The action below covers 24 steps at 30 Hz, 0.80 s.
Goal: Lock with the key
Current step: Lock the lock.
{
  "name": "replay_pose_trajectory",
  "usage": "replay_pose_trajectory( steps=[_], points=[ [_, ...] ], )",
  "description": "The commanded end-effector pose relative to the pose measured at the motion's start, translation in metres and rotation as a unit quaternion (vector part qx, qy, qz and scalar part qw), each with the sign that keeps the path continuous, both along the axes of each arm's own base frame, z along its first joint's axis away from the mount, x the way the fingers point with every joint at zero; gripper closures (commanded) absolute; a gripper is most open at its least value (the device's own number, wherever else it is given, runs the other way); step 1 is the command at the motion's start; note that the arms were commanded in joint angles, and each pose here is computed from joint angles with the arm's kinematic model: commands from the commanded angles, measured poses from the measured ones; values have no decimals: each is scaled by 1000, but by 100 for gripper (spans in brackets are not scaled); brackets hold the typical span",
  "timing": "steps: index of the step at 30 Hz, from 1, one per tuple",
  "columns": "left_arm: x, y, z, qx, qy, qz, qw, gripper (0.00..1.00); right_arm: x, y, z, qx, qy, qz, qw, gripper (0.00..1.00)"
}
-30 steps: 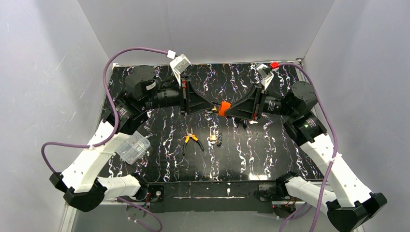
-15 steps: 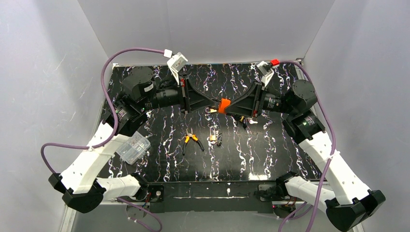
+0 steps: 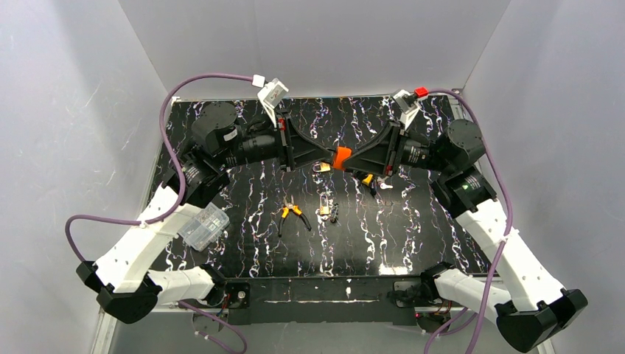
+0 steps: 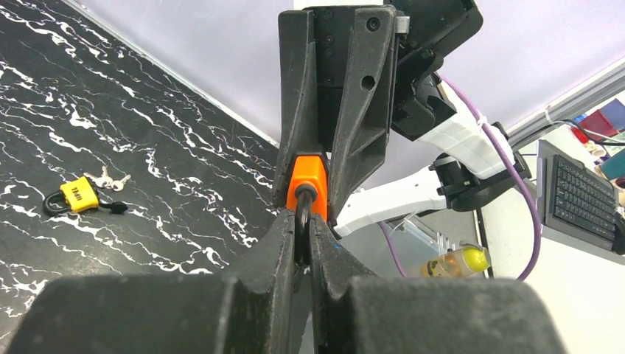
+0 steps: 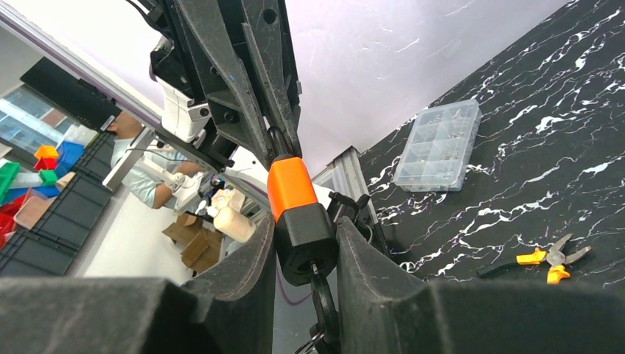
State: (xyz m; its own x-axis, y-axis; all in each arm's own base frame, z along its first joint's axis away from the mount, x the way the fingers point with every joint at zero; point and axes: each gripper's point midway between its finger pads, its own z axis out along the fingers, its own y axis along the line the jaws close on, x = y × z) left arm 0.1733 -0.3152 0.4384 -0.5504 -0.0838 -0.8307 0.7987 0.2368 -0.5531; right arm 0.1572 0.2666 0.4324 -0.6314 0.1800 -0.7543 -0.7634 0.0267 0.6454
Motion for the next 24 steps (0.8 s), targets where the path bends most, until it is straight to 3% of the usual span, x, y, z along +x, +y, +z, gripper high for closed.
replay_pose_trajectory(
  steps=[1, 24],
  points=[
    [-33, -26, -44, 37, 83, -101, 991, 100, 2, -5, 61, 68, -88, -54, 992, 99],
    [-36, -39, -59, 72, 89, -103, 988, 100, -3, 8, 61, 43, -80, -28, 995, 99]
  ],
)
